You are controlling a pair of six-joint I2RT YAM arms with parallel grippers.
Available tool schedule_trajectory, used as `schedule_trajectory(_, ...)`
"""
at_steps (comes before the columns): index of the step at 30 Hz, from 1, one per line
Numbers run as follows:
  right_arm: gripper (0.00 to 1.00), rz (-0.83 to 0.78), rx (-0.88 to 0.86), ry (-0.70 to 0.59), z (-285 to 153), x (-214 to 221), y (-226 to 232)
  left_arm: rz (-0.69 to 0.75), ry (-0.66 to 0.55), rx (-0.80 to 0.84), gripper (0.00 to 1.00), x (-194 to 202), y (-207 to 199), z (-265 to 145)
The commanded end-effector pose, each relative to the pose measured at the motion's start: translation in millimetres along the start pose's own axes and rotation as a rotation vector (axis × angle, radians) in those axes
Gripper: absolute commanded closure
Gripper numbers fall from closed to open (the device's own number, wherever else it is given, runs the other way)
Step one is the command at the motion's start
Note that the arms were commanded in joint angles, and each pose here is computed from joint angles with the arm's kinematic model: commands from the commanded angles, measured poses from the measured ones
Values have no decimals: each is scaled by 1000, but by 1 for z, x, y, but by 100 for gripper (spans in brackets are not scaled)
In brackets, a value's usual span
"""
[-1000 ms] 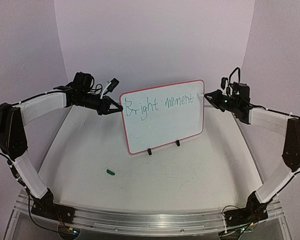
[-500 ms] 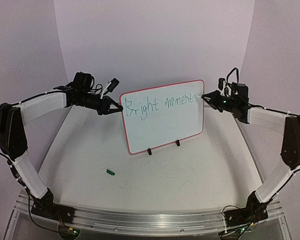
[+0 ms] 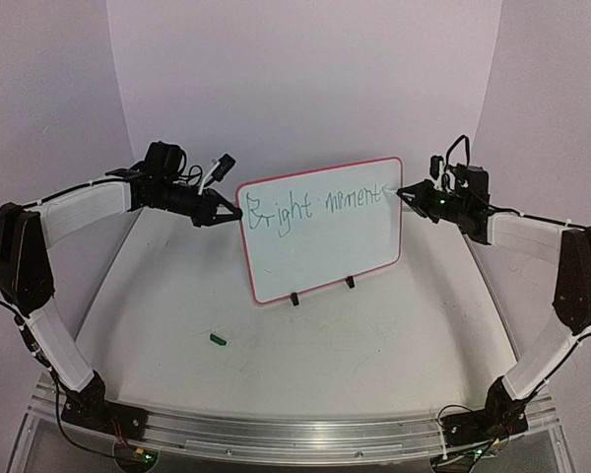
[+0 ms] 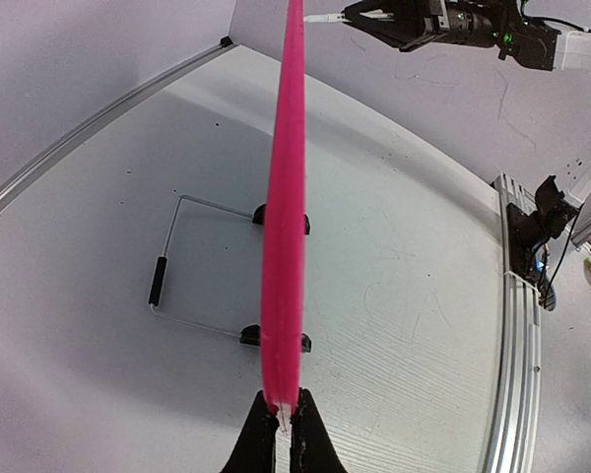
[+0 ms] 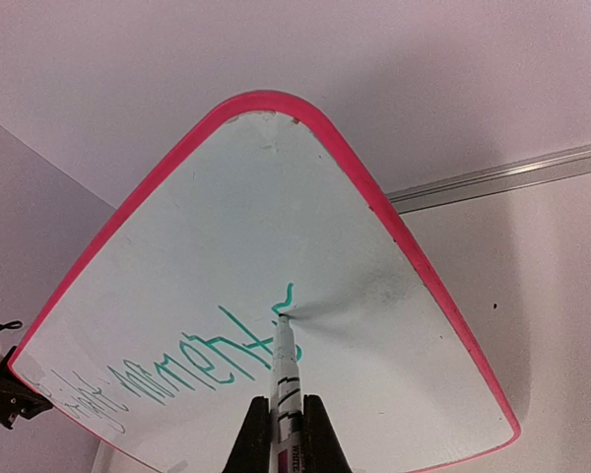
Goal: Write a sentence on the whiteboard
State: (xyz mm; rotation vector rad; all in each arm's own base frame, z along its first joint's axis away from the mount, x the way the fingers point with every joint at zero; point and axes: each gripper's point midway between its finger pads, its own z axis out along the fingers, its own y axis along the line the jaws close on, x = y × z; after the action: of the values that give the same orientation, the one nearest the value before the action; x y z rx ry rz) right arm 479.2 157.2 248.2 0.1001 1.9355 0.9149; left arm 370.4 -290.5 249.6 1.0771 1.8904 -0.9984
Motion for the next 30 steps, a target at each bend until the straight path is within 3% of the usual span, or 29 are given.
schedule_trajectory(1,100,0,24,-32,0,-6,-6,7,20,21,100,-2,-11,2)
schedule_trajectory(11,100,9,70,-62,-4,-11,-13,8,20,21,100,-2,-11,2)
schedule_trajectory(30,100,11,47,0,-2,7,-14,12,17,24,100,-3,-13,1)
